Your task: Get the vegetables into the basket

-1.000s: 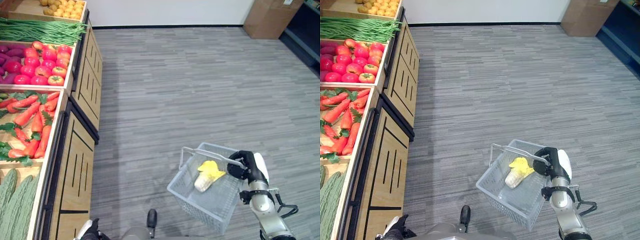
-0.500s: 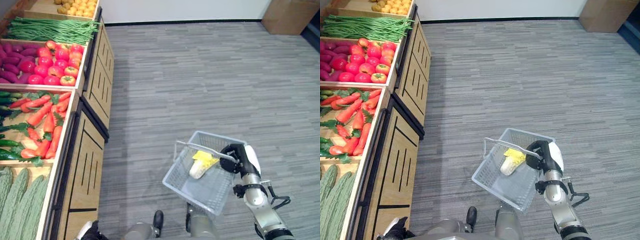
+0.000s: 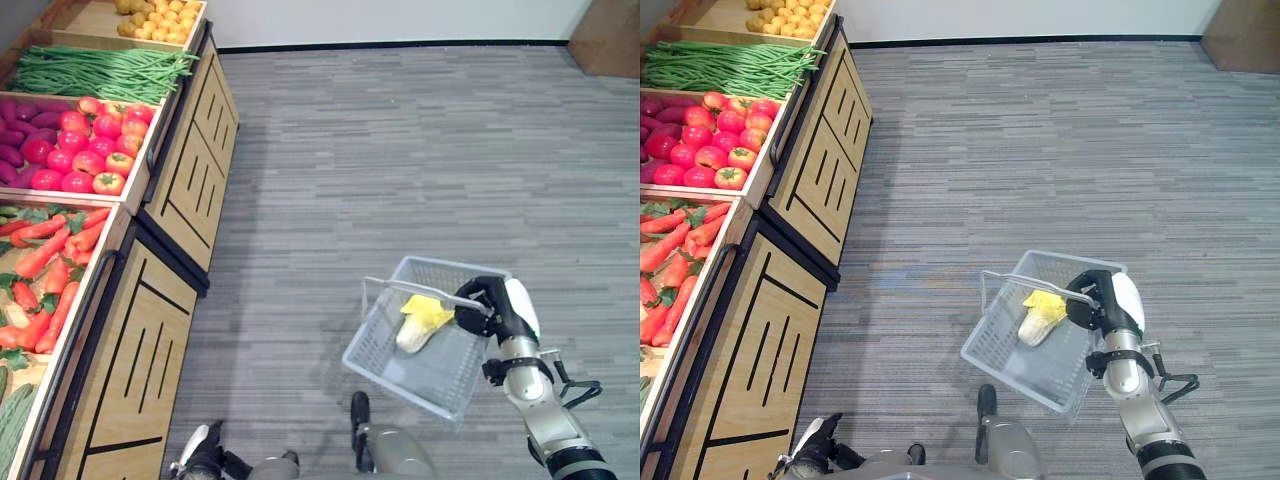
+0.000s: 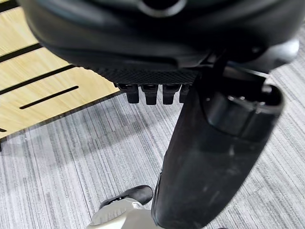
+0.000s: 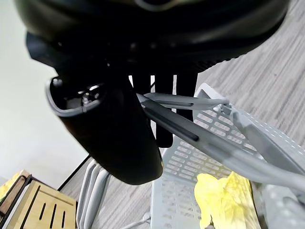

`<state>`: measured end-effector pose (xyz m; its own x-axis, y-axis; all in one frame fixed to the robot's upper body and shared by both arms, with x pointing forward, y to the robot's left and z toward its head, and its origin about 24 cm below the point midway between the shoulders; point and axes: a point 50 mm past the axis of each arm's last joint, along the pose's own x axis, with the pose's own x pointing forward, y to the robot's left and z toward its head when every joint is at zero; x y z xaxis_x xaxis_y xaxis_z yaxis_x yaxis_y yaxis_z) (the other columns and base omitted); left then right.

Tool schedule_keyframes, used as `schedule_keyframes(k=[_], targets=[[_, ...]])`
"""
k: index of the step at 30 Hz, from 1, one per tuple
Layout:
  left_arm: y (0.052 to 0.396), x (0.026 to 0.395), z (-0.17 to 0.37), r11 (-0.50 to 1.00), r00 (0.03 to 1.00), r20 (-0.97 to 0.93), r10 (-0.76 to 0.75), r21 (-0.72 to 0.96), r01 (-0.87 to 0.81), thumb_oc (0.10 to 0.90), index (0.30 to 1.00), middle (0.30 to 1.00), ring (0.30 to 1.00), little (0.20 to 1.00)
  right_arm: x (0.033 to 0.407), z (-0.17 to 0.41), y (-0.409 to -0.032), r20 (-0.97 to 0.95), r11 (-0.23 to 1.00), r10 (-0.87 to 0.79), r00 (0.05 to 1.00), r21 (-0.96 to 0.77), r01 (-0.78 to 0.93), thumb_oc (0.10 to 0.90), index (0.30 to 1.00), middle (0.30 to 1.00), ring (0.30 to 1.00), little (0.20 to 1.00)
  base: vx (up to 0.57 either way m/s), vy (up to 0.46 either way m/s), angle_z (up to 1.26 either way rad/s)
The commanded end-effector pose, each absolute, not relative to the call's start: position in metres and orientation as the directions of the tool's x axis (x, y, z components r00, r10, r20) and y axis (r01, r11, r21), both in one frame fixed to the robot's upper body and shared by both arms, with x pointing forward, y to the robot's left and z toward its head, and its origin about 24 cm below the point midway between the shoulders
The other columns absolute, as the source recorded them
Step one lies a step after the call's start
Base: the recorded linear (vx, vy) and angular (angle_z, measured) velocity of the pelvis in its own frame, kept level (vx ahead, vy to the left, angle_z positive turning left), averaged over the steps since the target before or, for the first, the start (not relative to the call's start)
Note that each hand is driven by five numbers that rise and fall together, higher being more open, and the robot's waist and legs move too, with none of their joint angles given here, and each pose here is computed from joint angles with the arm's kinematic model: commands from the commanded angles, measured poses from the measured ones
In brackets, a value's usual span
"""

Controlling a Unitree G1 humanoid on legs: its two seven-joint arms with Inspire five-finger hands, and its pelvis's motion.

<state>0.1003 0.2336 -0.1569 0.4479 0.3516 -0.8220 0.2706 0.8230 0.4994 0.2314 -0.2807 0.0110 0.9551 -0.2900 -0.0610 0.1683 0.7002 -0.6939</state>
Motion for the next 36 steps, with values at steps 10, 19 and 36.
schedule_keyframes(k=[10, 19, 36], targets=[[0.261, 0.096, -0.150, 0.791, 0.435, -0.781, 0.448, 0.573, 0.215, 0.900, 1.000, 1.000, 1.000, 1.000, 0.246, 0.081, -0.288, 0.279, 0.694, -0.253, 0.926, -0.614, 0.374, 0.400, 0.300, 0.300, 0.300, 0.300, 0.07, -0.074, 0.17], [0.261, 0.089, -0.151, 0.767, 0.432, -0.792, 0.432, 0.574, 0.285, 0.900, 1.000, 1.000, 1.000, 1.000, 0.246, 0.076, -0.286, 0.270, 0.673, -0.268, 0.925, -0.634, 0.381, 0.400, 0.300, 0.300, 0.300, 0.300, 0.20, 0.127, 0.15], [0.278, 0.109, -0.140, 0.735, 0.479, -0.744, 0.467, 0.627, 0.259, 0.900, 1.000, 1.000, 1.000, 1.000, 0.257, 0.066, -0.270, 0.226, 0.710, -0.250, 0.942, -0.619, 0.337, 0.400, 0.300, 0.300, 0.300, 0.300, 0.10, 0.138, -0.23]])
